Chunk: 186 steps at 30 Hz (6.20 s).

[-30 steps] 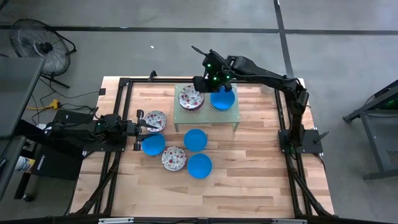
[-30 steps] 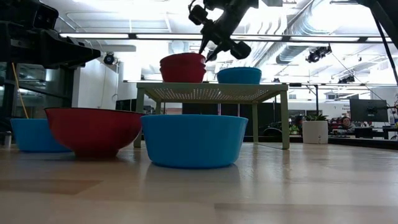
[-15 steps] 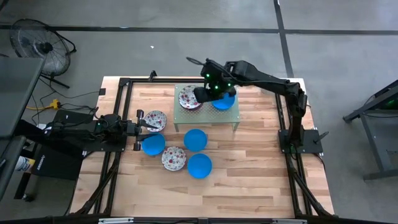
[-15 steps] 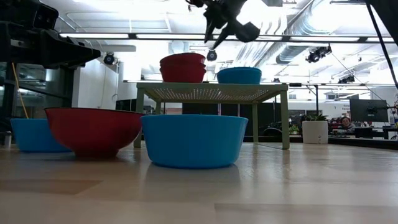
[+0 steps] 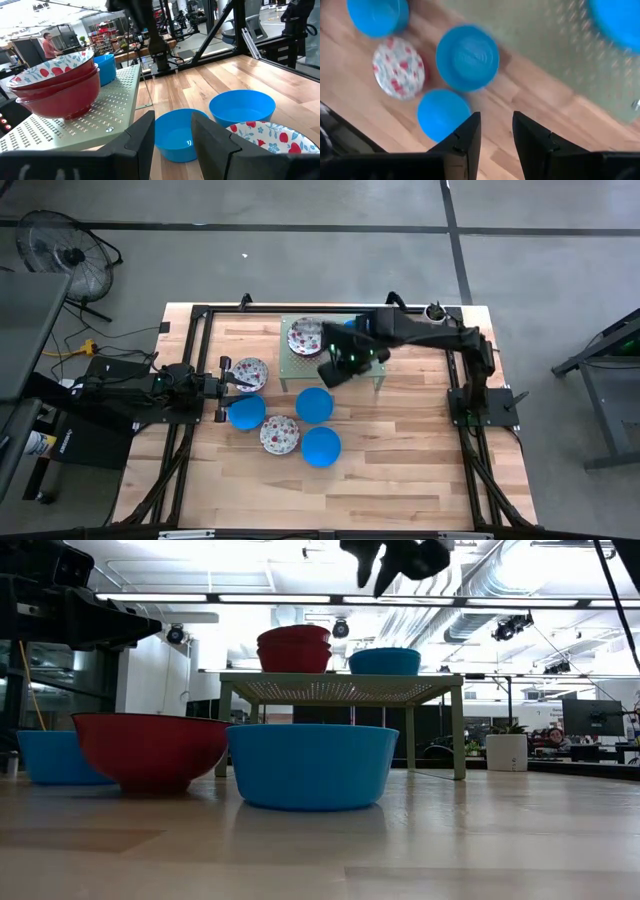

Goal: Pick & Place Mini bowls
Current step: Stack the light blue bowl on the stacked light blue bowl on the shelf

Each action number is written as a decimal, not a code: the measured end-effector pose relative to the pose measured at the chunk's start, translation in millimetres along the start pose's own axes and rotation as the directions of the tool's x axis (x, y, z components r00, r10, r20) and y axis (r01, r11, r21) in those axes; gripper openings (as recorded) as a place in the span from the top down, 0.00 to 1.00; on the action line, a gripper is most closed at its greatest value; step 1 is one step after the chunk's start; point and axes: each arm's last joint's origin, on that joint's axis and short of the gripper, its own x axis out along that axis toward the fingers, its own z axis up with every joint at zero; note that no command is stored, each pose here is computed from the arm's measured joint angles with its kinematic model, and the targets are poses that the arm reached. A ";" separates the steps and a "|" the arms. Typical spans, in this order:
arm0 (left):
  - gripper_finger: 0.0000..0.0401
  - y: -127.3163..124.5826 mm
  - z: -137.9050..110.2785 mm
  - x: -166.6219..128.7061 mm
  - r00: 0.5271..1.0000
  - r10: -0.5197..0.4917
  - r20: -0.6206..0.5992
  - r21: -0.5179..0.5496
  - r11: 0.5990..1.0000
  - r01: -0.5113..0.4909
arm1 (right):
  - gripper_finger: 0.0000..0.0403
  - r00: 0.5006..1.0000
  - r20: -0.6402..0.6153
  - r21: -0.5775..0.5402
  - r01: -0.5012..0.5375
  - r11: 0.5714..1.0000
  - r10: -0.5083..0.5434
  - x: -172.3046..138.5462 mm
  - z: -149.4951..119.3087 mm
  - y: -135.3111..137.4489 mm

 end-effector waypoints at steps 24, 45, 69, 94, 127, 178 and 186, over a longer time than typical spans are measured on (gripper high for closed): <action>0.69 0.0 0.0 0.0 1.000 -0.001 0.000 0.000 1.000 0.001 | 0.75 0.970 -0.089 -0.130 0.214 0.968 -0.226 54.0 -119.8 59.9; 0.69 0.0 0.0 0.0 1.000 0.000 0.000 0.000 1.000 0.000 | 0.75 0.952 -0.074 -0.005 0.297 0.955 -0.297 131.6 -138.0 61.0; 0.69 0.0 0.0 0.0 1.000 -0.001 0.000 0.000 1.000 0.001 | 0.75 0.986 -0.123 0.174 0.130 0.976 -0.109 188.0 -118.2 50.5; 0.69 0.0 0.0 0.0 1.000 -0.001 0.000 0.000 1.000 0.001 | 0.99 0.978 -0.162 0.130 0.149 0.980 -0.128 189.2 -117.4 47.5; 0.69 0.0 0.0 0.0 1.000 0.000 0.000 0.000 1.000 0.000 | 1.00 0.995 -0.095 0.049 0.030 0.998 -0.026 51.6 -121.5 16.5; 0.69 0.0 0.0 0.0 1.000 -0.001 0.000 0.000 1.000 0.001 | 1.00 0.999 -0.014 0.184 0.033 0.982 -0.031 -19.1 -23.9 -81.1; 0.69 0.0 0.0 0.0 1.000 0.000 0.000 0.000 1.000 0.000 | 1.00 0.998 0.068 0.239 -0.032 0.971 0.016 -26.8 5.4 -97.7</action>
